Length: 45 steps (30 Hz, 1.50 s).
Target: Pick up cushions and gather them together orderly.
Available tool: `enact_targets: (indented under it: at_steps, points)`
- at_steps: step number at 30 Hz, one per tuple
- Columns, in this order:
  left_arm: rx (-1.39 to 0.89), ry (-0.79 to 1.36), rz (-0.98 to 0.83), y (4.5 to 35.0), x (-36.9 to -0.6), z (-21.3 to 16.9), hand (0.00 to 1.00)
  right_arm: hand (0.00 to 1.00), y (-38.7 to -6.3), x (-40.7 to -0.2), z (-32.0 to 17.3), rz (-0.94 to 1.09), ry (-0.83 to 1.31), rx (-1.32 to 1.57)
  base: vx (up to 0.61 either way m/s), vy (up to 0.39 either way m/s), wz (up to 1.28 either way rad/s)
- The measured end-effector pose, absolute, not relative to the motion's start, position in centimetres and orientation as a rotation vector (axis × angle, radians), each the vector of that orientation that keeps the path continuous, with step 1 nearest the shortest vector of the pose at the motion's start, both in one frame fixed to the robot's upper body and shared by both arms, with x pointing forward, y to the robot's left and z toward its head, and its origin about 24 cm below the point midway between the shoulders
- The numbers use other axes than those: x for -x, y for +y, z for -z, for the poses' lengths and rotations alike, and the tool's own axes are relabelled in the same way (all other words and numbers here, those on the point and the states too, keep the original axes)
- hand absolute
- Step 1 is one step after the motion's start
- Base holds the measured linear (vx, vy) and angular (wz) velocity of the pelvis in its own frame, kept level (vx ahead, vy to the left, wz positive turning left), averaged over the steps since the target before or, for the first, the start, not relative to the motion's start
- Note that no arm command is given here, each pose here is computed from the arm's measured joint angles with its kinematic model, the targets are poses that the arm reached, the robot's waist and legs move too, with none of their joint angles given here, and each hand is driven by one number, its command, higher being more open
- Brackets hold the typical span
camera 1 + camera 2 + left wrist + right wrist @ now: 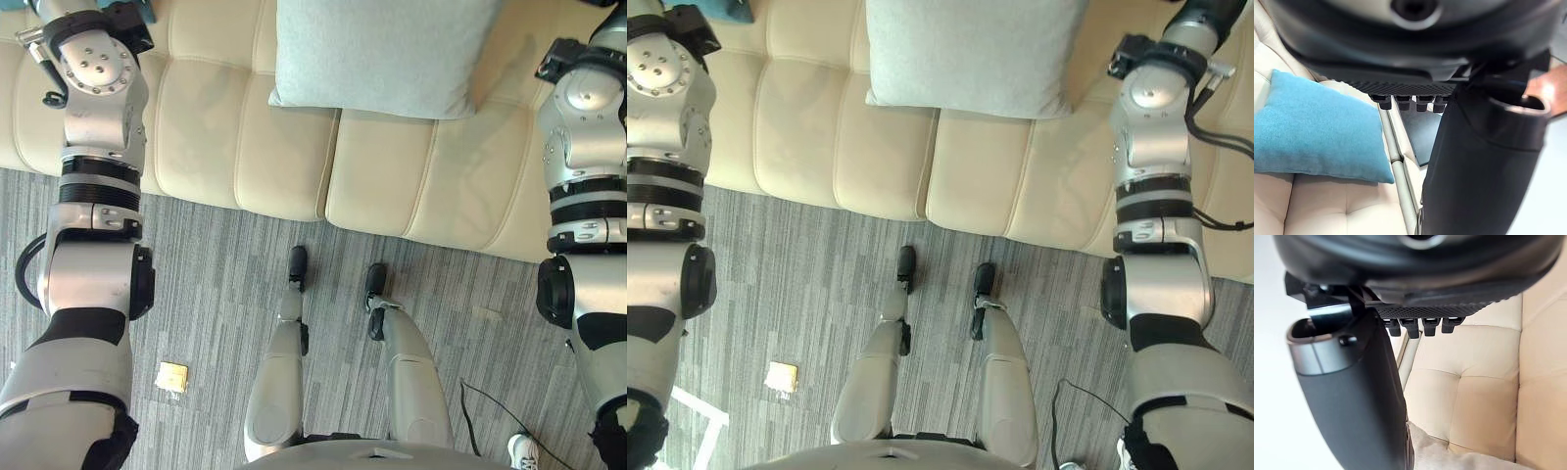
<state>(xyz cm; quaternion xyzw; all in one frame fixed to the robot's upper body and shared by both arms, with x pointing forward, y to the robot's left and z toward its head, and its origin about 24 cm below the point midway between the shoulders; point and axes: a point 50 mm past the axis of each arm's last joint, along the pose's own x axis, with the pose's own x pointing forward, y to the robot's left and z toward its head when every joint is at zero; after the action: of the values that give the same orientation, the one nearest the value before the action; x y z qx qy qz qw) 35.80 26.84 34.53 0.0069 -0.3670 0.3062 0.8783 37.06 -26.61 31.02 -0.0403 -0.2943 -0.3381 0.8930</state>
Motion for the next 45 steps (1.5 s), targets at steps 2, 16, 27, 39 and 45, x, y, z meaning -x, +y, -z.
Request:
enact_targets:
  at_steps: [2,16,27,39,45]
  points:
    - [0.026,-0.744,-0.634,27.9,-35.5,-32.6,1.00,1.00,-27.6,-36.8,-29.3,0.704,-0.570,0.042,-0.01,-0.085,0.00]
    - [0.226,0.154,-0.508,23.2,-24.0,1.1,1.00,1.00,-26.9,-25.9,-3.4,0.608,0.008,-0.063,0.04,-0.101,0.01]
    - [0.108,0.814,-0.372,19.8,-11.2,13.5,1.00,1.00,-21.7,-12.2,11.4,0.519,0.708,-0.025,0.08,0.002,-0.07]
    - [0.028,0.969,-0.352,19.6,-10.0,15.3,1.00,1.00,-19.3,-9.9,14.7,0.476,0.944,-0.060,0.04,0.020,-0.08]
    - [0.002,0.950,-0.339,19.8,-11.3,15.0,1.00,1.00,-18.1,-12.3,14.4,0.410,0.916,-0.056,-0.09,0.037,-0.41]
